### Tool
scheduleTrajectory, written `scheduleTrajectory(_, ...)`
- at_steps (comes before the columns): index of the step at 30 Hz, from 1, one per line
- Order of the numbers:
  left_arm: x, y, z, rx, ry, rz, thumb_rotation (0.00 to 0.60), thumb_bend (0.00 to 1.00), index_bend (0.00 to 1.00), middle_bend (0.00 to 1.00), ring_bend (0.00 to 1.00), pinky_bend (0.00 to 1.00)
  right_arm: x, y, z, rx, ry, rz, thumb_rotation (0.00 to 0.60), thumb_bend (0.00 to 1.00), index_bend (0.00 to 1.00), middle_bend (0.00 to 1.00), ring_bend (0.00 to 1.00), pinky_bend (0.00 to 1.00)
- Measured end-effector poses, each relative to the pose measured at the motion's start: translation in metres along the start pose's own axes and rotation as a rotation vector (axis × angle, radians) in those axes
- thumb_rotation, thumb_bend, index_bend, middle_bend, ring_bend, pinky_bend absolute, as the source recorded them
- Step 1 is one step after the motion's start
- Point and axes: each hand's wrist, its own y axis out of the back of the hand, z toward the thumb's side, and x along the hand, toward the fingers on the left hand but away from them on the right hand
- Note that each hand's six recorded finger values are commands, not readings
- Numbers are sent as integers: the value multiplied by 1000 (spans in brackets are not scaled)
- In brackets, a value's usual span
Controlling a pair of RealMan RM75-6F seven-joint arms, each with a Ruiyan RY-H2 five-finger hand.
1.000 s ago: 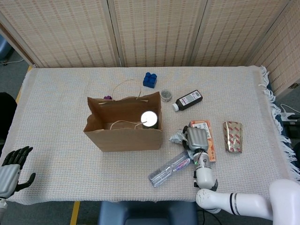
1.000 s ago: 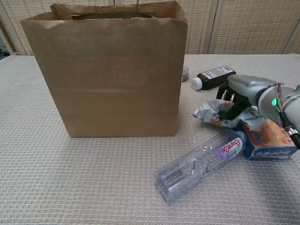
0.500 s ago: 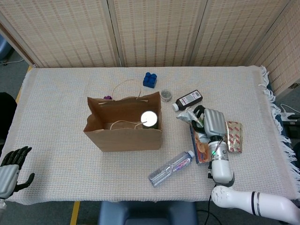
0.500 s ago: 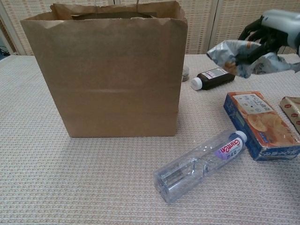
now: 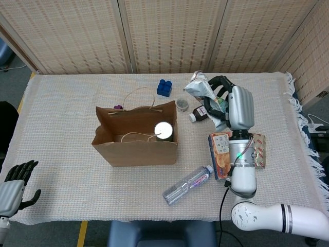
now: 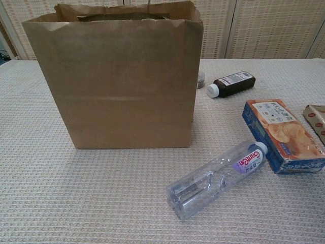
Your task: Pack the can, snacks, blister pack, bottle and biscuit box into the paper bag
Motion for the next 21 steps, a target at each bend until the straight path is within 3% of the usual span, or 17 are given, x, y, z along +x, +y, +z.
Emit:
scheduleTrajectory(5, 1, 0, 0, -6, -2, -3, 600, 404, 2, 0, 0, 15, 0, -22, 49, -44, 75, 21, 600, 676, 770, 683, 727, 872)
scheduleTrajectory(12, 1, 0, -3, -19, 3, -10, 600, 405, 3, 0, 0, 15, 15, -73, 111, -50, 173, 90, 600, 676, 769, 683, 726, 867)
scheduleTrajectory(16, 0, 1, -4, -23, 1, -8, 600, 404, 3, 0, 0, 15, 25, -102, 122, -19, 184, 123, 600, 676, 769, 683, 725, 866)
scheduleTrajectory(21, -2, 3, -7, -35, 8, -7, 600, 405, 3, 0, 0, 15, 30, -126, 115, 55, 164, 137, 600, 676, 766, 684, 722, 866)
